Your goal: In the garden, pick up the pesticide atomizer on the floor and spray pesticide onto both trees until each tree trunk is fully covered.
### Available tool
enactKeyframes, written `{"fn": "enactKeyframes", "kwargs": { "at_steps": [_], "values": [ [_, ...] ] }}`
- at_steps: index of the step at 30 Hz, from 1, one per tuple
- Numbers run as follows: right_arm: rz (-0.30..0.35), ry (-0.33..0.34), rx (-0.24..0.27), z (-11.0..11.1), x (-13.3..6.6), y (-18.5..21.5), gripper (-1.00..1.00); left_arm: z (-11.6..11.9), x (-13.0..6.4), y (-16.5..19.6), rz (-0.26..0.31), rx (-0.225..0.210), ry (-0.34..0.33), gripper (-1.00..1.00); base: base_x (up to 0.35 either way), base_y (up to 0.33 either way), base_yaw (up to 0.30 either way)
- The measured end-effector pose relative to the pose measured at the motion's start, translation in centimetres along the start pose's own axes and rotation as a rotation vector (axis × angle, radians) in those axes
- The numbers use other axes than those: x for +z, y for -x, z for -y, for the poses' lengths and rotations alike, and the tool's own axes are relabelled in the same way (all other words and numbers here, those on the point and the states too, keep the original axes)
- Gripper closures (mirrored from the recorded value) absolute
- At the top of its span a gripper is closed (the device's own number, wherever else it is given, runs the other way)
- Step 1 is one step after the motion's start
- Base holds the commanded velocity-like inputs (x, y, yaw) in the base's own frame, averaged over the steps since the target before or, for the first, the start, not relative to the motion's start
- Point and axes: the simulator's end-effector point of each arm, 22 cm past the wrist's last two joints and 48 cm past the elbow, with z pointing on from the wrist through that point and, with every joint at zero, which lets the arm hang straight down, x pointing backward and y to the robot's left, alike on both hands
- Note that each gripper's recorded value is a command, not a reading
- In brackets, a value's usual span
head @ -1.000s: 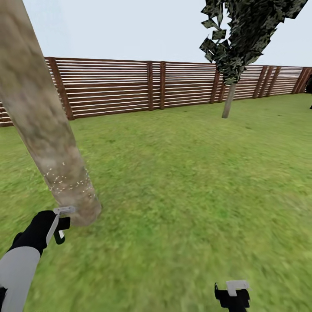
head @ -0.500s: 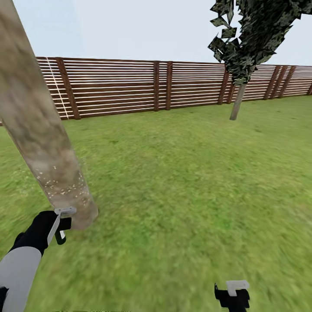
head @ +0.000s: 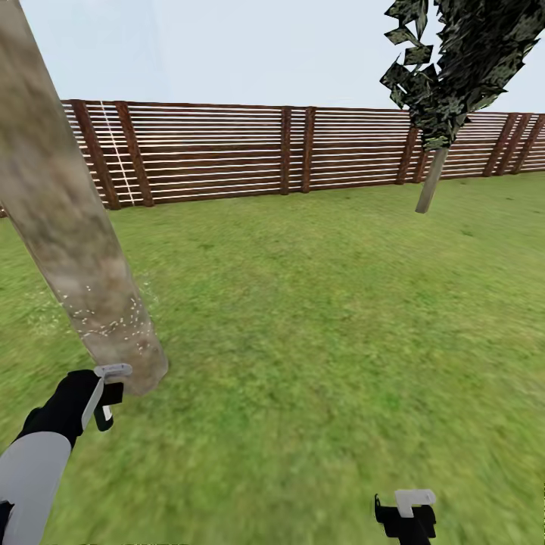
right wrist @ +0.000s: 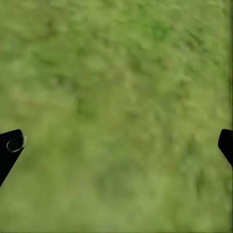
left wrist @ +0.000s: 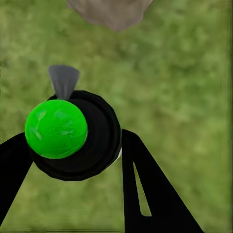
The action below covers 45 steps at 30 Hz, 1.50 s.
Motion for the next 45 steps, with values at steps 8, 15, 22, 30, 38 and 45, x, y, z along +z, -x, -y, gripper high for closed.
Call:
{"fn": "enactKeyframes", "kwargs": {
  "at_steps": [8,15,22,30,38,45],
  "values": [
    [0.0,0.0,0.0,0.0,0.0,0.0,-1.0,-1.1,0.3,-1.0,-0.011,-0.036,0.006,1.0,0.03,-0.194,0.215],
    [0.0,-0.003,0.001,0.1,0.0,0.0,-1.0,3.9,-2.9,6.2,0.102,-0.06,-0.086,1.0,0.001,-0.002,0.005],
    [0.0,-0.006,-0.001,0.4,0.0,0.0,-1.0,-2.3,-6.9,13.9,0.159,-0.106,-0.013,1.0,0.0,0.0,0.004],
    [0.0,-0.004,0.001,0.2,0.0,0.0,-1.0,-2.8,-6.6,13.0,0.128,-0.104,-0.006,1.0,0.062,-0.039,0.197],
    [0.0,-0.003,0.0,0.2,0.0,0.0,-1.0,-2.2,-6.8,13.2,0.132,-0.063,0.004,1.0,0.148,-0.211,0.011],
    [0.0,-0.004,0.0,0.2,0.0,0.0,-1.0,-2.3,-6.7,13.1,0.131,-0.058,0.009,1.0,0.11,-0.234,0.189]
  ]
}}
